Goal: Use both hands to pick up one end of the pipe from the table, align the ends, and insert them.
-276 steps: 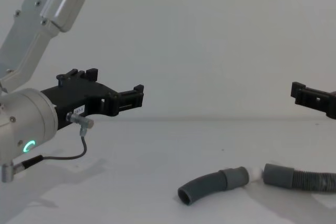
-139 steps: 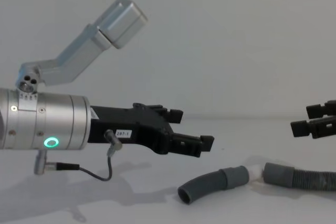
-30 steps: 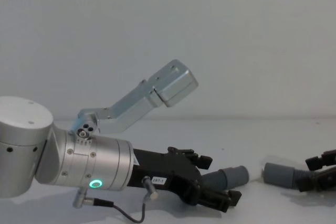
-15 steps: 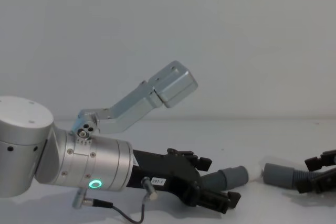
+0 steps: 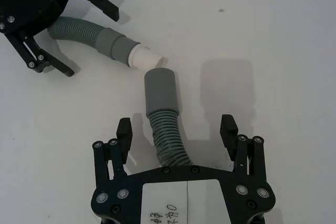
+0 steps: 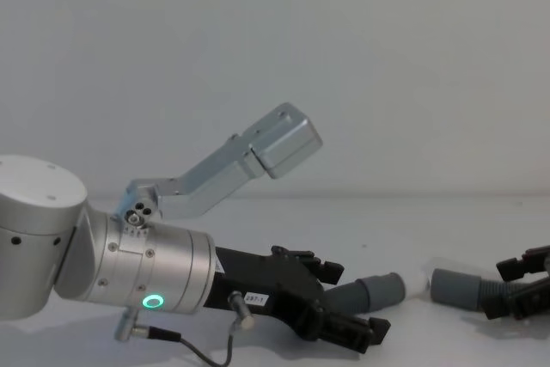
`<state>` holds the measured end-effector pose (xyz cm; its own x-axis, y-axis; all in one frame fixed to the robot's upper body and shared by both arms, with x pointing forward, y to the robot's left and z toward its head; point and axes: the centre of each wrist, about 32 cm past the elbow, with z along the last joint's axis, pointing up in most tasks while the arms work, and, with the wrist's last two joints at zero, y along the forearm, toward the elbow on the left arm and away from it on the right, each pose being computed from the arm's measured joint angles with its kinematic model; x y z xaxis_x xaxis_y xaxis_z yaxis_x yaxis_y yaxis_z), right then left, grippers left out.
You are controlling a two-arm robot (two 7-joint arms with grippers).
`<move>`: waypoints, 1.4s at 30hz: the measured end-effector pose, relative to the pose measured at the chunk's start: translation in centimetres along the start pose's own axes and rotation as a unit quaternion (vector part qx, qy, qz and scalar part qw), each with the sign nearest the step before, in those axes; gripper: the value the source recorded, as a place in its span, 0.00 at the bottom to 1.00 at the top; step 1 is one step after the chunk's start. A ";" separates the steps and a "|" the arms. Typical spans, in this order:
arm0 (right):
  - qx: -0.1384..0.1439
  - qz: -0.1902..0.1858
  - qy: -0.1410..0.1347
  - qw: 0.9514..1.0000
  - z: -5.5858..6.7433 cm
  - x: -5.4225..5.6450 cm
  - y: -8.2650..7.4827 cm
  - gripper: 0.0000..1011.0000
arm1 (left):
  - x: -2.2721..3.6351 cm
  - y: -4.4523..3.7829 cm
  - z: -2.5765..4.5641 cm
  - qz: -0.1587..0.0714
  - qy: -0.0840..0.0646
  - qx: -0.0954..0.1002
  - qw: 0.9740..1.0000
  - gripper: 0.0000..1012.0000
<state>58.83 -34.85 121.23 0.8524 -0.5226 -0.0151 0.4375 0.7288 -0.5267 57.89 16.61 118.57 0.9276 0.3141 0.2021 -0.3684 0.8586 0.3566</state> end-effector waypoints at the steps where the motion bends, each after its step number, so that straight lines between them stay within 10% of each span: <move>1: 0.000 0.000 0.000 1.000 0.0 0.0 0.0 0.99 | 0.01 0.01 0.01 0.000 0.000 0.001 1.000 0.99; 27: -0.001 0.002 0.001 1.000 -0.1 0.2 0.1 0.99 | 0.19 -0.03 0.12 0.000 0.004 0.016 1.000 0.99; 42: 0.000 0.002 0.004 1.000 -0.2 0.2 0.1 0.60 | 0.17 -0.07 0.06 0.001 0.005 0.017 1.000 0.91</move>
<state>58.97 -34.95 121.04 0.8522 -0.5226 -0.0242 0.4336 0.7314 -0.5263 58.06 16.57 118.64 0.9270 0.3206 0.1946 -0.3729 0.8434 0.3868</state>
